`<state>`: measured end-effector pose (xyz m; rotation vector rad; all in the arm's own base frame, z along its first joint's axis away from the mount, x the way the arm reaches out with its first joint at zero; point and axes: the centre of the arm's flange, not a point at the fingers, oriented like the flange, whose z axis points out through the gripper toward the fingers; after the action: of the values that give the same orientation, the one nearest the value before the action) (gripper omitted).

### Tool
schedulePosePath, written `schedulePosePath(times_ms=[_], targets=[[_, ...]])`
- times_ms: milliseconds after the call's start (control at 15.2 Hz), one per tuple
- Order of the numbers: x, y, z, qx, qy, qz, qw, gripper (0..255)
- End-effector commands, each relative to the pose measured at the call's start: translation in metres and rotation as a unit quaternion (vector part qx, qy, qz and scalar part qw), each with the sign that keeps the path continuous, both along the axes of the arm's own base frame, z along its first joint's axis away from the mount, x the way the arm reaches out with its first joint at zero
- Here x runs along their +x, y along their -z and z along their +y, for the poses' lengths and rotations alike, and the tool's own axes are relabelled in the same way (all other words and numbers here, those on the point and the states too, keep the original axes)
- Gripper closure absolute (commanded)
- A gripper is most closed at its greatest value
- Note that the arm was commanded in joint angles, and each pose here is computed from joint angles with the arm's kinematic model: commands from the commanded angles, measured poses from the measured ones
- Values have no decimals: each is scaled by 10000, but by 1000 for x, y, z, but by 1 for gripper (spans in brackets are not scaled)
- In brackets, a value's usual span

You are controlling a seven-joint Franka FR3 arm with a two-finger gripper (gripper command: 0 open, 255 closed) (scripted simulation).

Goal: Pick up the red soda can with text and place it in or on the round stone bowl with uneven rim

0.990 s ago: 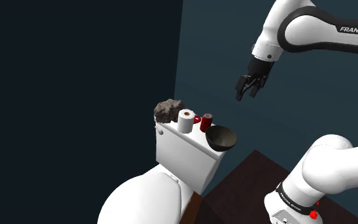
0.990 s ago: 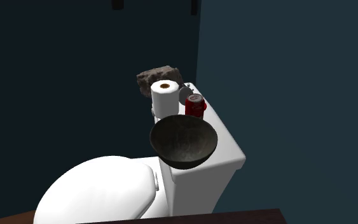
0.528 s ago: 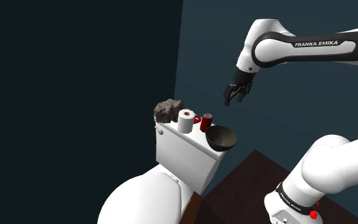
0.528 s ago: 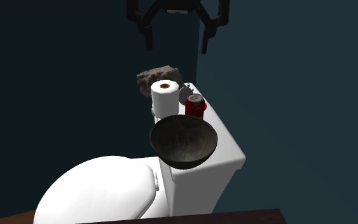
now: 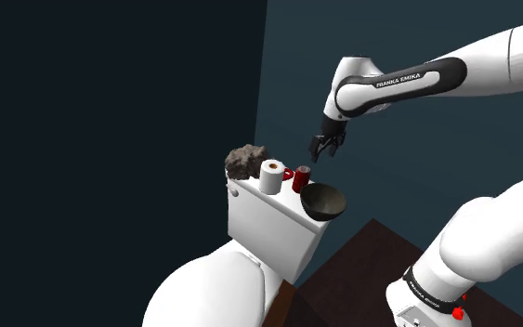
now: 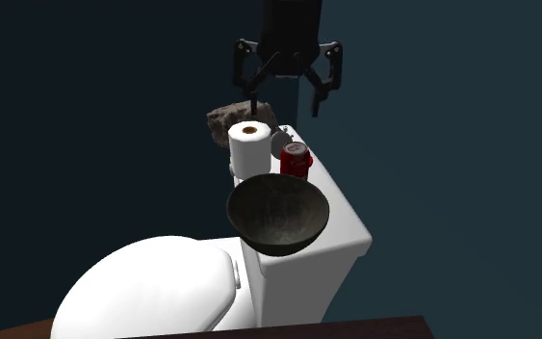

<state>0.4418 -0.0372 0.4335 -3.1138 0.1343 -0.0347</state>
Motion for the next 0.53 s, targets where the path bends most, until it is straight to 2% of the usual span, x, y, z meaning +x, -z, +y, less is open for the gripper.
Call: schedulePosePath(times_ms=[0, 462], targets=[[18, 19, -6, -18, -39, 15, 10000, 0], [78, 85, -30, -72, -166, 85, 9998, 0]])
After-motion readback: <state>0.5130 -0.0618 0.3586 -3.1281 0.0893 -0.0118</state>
